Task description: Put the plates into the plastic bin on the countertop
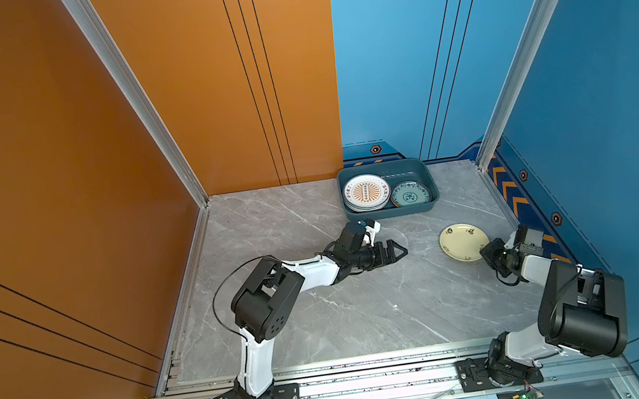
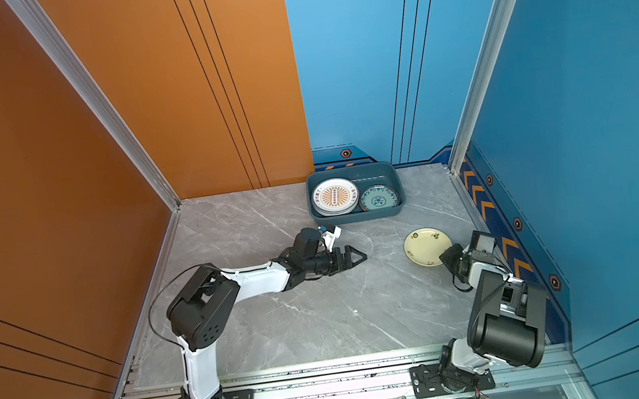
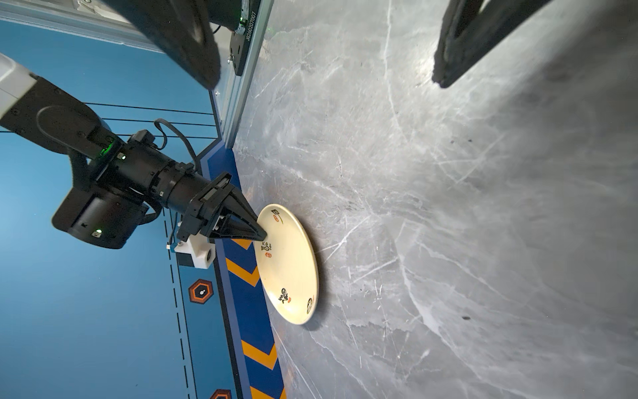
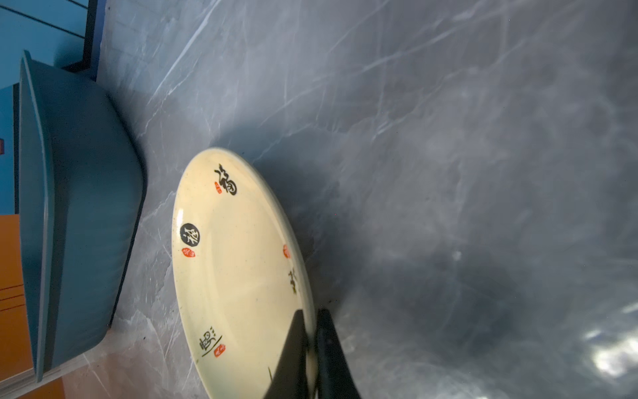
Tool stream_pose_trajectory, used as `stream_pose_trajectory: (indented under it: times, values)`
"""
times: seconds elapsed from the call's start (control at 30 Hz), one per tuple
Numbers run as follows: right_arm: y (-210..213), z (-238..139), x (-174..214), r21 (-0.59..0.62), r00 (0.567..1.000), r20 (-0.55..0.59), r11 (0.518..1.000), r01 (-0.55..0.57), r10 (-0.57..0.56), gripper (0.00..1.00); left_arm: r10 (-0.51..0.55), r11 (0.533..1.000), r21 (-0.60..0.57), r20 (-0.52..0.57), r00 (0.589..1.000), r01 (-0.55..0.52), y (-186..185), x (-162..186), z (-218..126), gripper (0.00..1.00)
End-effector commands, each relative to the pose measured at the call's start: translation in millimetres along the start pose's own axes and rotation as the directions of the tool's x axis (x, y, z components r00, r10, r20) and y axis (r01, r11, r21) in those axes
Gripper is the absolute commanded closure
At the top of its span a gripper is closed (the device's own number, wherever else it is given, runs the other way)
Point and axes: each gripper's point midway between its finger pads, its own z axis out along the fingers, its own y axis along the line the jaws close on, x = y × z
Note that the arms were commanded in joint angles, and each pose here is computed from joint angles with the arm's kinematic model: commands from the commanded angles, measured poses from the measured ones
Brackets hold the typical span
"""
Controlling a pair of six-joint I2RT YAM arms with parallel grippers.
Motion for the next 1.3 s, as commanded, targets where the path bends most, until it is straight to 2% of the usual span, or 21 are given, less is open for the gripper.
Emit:
stream_pose_trajectory:
  times: [0.0, 0.17, 0.23, 0.53, 0.73, 0.9, 1.03, 1.13, 1.27]
  values:
    - [16.8, -1.5, 22.5, -0.050, 0.995, -0.087, 0.998, 0.050, -0.054, 1.00, 0.017, 1.000, 0.003, 0.025, 1.000, -0.017, -1.7, -6.6, -17.8, 0.02]
    - [52.3, 1.0, 50.1, -0.180, 0.976, -0.172, 0.978, 0.105, -0.136, 1.00, 0.014, 1.000, 0.001, 0.056, 0.998, -0.014, 0.5, -11.3, -35.6, 0.02]
    - [65.3, 0.7, 62.2, -0.220, 0.963, -0.199, 0.966, 0.136, -0.181, 1.00, -0.004, 1.000, -0.018, 0.055, 0.998, 0.005, 11.8, -4.2, -42.5, 0.02]
    - [116.1, -3.5, 114.8, -0.352, 0.888, -0.286, 0.901, 0.252, -0.360, 1.00, -0.003, 1.000, -0.018, 0.084, 0.996, 0.005, 15.2, -3.5, -58.2, 0.02]
    - [146.9, -7.9, 143.0, -0.427, 0.841, -0.317, 0.858, 0.286, -0.438, 1.00, -0.010, 1.000, -0.014, 0.095, 0.995, 0.011, 18.9, -0.8, -61.5, 0.02]
    - [170.0, -11.2, 161.6, -0.502, 0.815, -0.340, 0.823, 0.264, -0.469, 1.00, -0.022, 1.000, -0.012, 0.109, 0.994, 0.023, 25.2, -0.8, -65.8, 0.01]
    - [179.0, -12.1, 171.9, -0.525, 0.793, -0.350, 0.805, 0.274, -0.498, 1.00, -0.038, 0.999, 0.013, 0.120, 0.992, 0.036, 27.0, -3.1, -70.3, 0.15]
    - [181.7, -11.3, 180.6, -0.535, 0.776, -0.361, 0.797, 0.282, -0.517, 1.00, -0.045, 0.999, 0.025, 0.119, 0.992, 0.043, 27.9, -4.1, -71.4, 0.41]
    - [185.8, -9.8, 190.7, -0.546, 0.758, -0.369, 0.785, 0.292, -0.538, 1.00, -0.044, 0.999, 0.027, 0.119, 0.992, 0.041, 28.8, -5.8, -71.2, 0.62]
